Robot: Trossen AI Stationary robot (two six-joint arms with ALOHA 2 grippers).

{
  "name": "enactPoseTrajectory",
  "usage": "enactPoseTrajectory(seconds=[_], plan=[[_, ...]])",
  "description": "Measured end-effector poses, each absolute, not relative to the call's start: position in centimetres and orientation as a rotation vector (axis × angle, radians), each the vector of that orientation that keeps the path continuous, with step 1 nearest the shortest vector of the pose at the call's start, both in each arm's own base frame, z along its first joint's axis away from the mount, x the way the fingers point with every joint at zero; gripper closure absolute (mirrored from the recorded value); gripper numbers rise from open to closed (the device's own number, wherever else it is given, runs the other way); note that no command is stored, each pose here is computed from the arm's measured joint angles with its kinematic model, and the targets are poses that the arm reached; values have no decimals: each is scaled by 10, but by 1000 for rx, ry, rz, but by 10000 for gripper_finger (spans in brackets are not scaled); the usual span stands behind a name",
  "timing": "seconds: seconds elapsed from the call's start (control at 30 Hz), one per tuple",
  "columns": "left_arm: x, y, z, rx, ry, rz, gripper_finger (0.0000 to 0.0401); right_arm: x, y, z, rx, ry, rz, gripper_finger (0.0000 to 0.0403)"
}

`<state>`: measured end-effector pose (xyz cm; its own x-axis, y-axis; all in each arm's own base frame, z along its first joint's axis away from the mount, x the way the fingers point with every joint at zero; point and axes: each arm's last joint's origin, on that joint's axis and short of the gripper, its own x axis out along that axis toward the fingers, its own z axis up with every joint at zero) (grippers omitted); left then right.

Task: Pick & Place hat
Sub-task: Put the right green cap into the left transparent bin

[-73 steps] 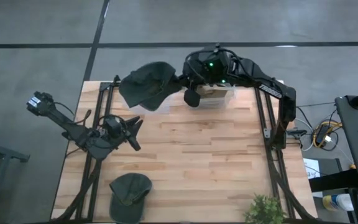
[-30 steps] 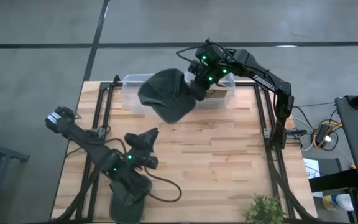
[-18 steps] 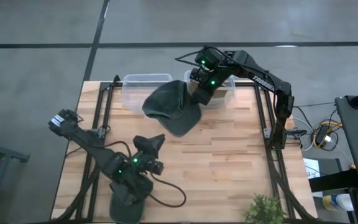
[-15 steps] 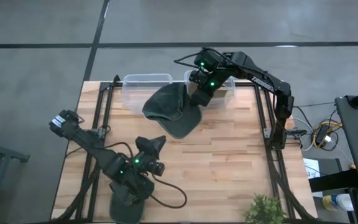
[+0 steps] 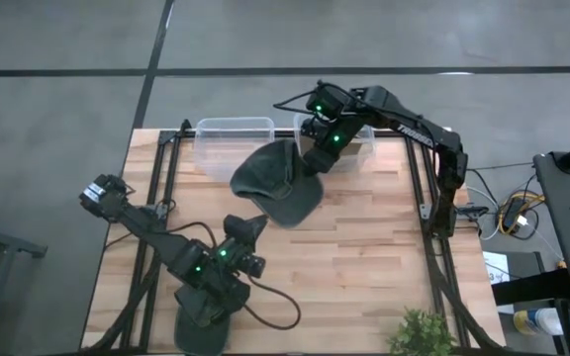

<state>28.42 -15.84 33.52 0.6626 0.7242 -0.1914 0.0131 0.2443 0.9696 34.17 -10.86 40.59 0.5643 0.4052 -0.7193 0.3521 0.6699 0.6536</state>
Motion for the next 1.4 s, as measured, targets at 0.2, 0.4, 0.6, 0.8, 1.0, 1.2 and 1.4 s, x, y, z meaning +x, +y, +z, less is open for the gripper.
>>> enactPoseTrajectory(seconds=[0.2, 0.4, 0.6, 0.8, 1.0, 1.2, 1.4], plan=[[290, -149, 333, 1250, 758, 546, 309, 344, -105, 401, 895, 1027, 51, 390], [294, -144, 333, 1222, 770, 512, 312, 346, -101, 398, 887, 1039, 63, 390], [296, -142, 332, 1143, 752, 509, 385, 347, -102, 398, 838, 1022, 89, 390], [297, -143, 336, 1094, 727, 515, 394, 348, -102, 400, 754, 986, 133, 382], [295, -140, 335, 1082, 741, 531, 395, 347, -102, 405, 678, 963, 171, 315], [288, -136, 330, 1058, 775, 550, 395, 338, -113, 413, 606, 926, 130, 225], [277, -130, 328, 1017, 837, 554, 395, 323, -125, 423, 554, 897, 73, 165]])
